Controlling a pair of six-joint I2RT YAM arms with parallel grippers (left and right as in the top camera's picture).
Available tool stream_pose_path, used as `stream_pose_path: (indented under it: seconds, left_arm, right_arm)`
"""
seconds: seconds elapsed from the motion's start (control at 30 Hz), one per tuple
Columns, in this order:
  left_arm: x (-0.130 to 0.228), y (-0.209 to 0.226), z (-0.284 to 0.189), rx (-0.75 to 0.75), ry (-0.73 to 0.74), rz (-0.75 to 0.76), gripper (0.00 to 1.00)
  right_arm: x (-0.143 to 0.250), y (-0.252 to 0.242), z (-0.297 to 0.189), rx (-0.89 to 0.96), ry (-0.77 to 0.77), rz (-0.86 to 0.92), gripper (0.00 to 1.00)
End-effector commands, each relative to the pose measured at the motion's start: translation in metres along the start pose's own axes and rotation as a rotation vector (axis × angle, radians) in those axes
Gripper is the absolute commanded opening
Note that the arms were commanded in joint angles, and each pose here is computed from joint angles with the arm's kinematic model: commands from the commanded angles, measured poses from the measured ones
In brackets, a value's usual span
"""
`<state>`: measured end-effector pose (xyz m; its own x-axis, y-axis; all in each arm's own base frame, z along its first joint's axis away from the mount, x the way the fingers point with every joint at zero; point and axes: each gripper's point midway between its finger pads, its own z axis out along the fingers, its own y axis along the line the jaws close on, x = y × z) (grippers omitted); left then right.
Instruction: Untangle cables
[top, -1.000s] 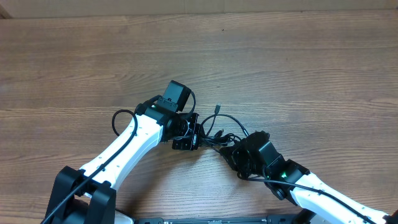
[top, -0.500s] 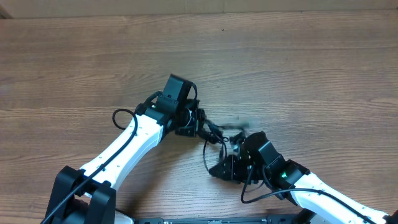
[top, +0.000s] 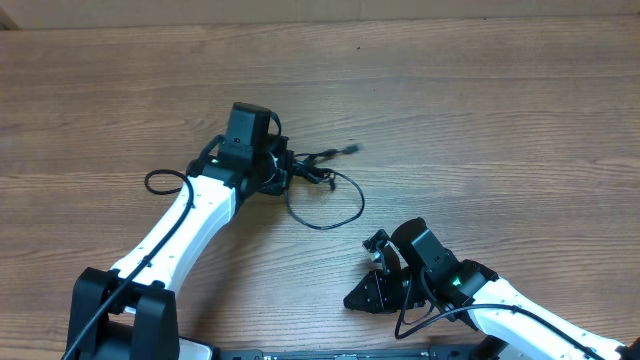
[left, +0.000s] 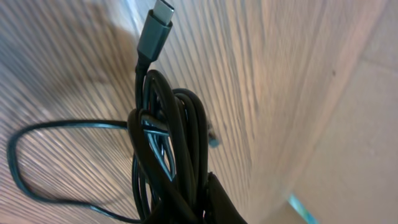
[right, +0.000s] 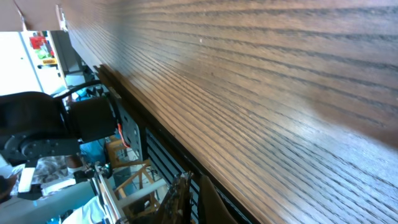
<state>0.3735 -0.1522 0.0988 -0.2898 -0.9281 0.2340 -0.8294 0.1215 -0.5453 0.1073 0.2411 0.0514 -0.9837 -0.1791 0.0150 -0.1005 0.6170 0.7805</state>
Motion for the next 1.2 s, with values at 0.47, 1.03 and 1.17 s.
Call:
stream_pose_path:
  seconds: [0.47,1.03,1.17]
  left_arm:
    - [0.042,0.077,-0.021,-0.374,0.215,-0.369,0.05]
    - [0.092,0.07,-0.043,-0.458,0.503,-0.513,0.04]
    - [0.099,0.07,-0.047,-0.472,0.548,-0.515,0.04]
  right_arm:
    - [-0.061,0.056,-0.013,-0.185,-0.253,-0.08,0.72]
    - [-0.107,0.044,-0.027,-0.023,-0.546,-0.198,0.66]
    - [-0.11,0.04,-0.024,0.025,-0.584,-0.199,0.66]
